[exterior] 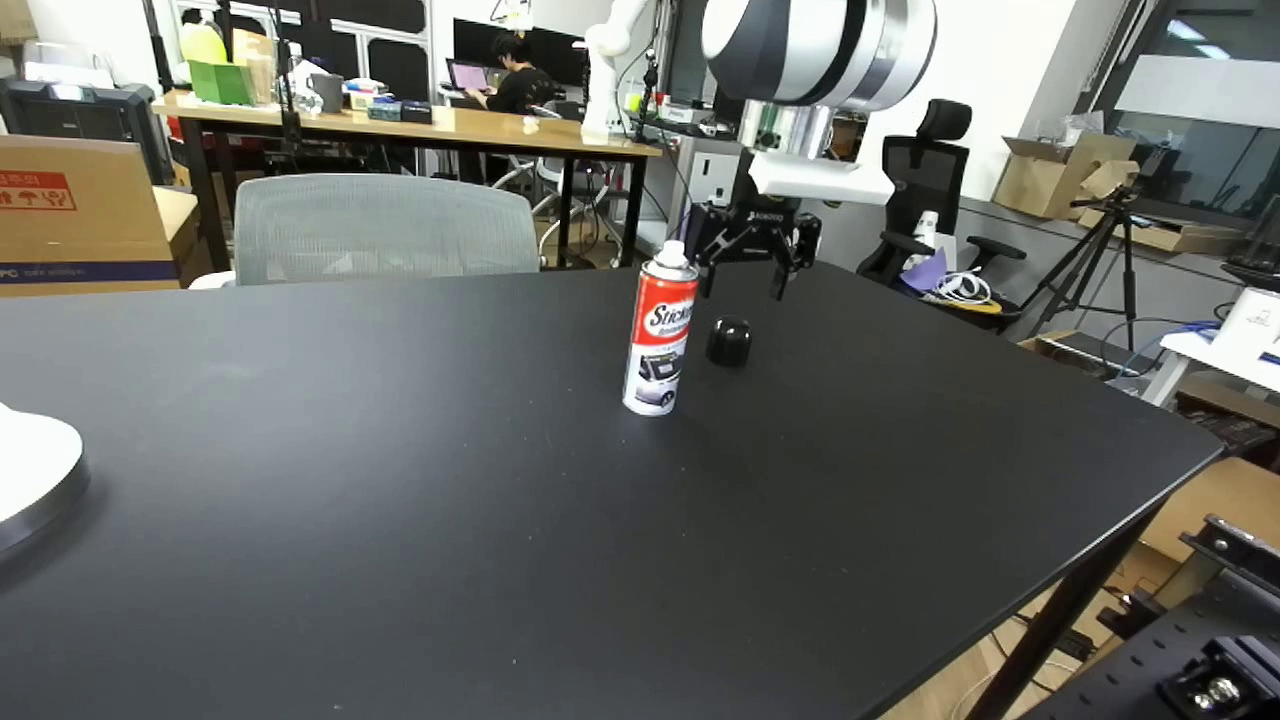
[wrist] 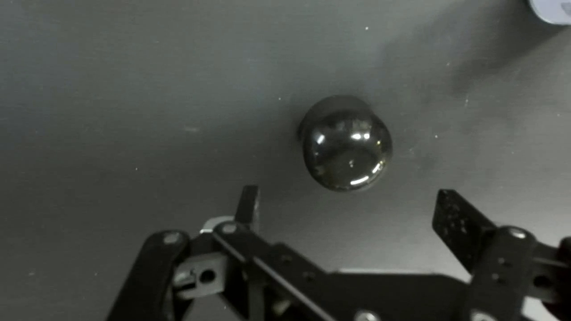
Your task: Take the top off the bottle
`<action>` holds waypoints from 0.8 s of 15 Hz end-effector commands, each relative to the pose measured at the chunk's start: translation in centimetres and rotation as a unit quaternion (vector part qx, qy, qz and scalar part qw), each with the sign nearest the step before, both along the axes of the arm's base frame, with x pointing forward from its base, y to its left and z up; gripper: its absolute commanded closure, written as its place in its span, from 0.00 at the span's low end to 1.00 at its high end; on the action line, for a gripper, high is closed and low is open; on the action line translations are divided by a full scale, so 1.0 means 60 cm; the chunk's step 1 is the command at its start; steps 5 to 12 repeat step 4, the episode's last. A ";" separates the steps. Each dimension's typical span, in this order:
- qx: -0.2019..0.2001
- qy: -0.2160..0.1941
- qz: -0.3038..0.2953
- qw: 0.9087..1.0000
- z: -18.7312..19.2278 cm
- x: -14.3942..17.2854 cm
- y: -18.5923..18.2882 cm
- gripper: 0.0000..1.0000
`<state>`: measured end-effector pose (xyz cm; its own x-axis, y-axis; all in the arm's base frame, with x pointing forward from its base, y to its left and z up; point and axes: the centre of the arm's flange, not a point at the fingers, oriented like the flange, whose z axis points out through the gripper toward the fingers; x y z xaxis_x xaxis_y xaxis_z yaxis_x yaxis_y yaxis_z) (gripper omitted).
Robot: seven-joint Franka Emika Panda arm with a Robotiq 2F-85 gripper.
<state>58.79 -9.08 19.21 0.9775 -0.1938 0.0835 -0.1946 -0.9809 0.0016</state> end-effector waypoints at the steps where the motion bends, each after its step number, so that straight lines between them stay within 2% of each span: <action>1: -0.006 -0.022 -0.025 0.999 0.070 -0.019 0.011 0.00; 4: -0.007 -0.026 -0.013 1.000 0.107 -0.023 0.018 0.00; 12: -0.007 -0.026 -0.013 1.000 0.107 -0.023 0.018 0.00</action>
